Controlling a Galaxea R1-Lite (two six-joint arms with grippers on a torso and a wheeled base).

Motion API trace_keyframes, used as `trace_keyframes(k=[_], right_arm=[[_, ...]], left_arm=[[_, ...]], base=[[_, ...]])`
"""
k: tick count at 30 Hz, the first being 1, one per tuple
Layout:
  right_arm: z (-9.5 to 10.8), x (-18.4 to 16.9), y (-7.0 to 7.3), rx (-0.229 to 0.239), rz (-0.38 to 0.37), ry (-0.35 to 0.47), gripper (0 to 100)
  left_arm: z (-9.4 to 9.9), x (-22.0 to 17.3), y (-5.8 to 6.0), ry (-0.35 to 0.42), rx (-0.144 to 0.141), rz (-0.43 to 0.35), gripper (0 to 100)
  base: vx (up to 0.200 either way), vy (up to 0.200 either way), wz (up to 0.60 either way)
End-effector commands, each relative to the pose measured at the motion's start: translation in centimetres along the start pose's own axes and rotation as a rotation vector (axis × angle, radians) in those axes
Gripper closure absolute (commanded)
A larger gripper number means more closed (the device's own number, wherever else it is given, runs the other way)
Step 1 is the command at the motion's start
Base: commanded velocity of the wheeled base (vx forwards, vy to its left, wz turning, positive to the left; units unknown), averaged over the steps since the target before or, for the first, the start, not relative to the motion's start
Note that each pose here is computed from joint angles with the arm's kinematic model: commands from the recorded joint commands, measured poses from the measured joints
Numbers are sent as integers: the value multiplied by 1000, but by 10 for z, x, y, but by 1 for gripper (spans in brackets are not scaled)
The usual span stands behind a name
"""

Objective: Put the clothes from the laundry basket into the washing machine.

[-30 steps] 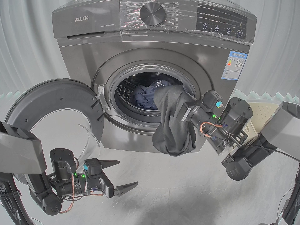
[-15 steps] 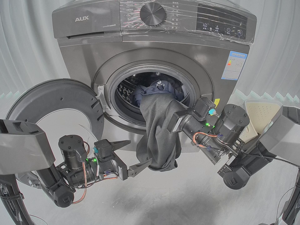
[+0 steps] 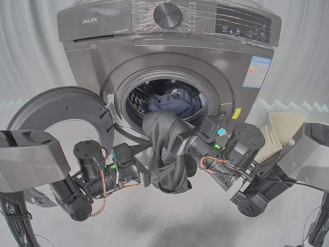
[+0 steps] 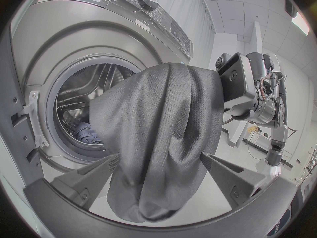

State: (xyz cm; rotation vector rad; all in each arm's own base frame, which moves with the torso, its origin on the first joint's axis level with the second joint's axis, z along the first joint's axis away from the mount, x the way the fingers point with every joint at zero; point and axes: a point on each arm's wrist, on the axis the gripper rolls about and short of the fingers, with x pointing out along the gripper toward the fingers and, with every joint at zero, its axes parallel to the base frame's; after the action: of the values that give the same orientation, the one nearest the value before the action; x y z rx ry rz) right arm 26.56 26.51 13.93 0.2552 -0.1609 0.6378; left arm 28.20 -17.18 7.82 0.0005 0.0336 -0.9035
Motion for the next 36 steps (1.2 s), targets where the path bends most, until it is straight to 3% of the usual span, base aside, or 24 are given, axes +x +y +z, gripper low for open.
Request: trace_keyframes(k=[1,18,29,34,35,36], right_arm=[[-5,0,1,1,2,11,100],[-2,-7,17,22,22,13,100],[0,-10,20,31,32,10,100],[1,-10,20,38,30,10,100],[1,-10,20,38,30,9,100],[0,-11,21,39,32,11,100]], left_arm=[[-2,5,1,-5,1,-3,0],[-20,36,26,-27,0,31,0],[-29,50,33,-37,3,64,0],[-25,59,45,-83,13,133,0],[-23,61,48,-97,14,154,100],[-23,61,48,-97,8,157,100]], base=[[0,0,0],[0,0,0],[0,0,0],[0,0,0],[0,0,0],[0,0,0]])
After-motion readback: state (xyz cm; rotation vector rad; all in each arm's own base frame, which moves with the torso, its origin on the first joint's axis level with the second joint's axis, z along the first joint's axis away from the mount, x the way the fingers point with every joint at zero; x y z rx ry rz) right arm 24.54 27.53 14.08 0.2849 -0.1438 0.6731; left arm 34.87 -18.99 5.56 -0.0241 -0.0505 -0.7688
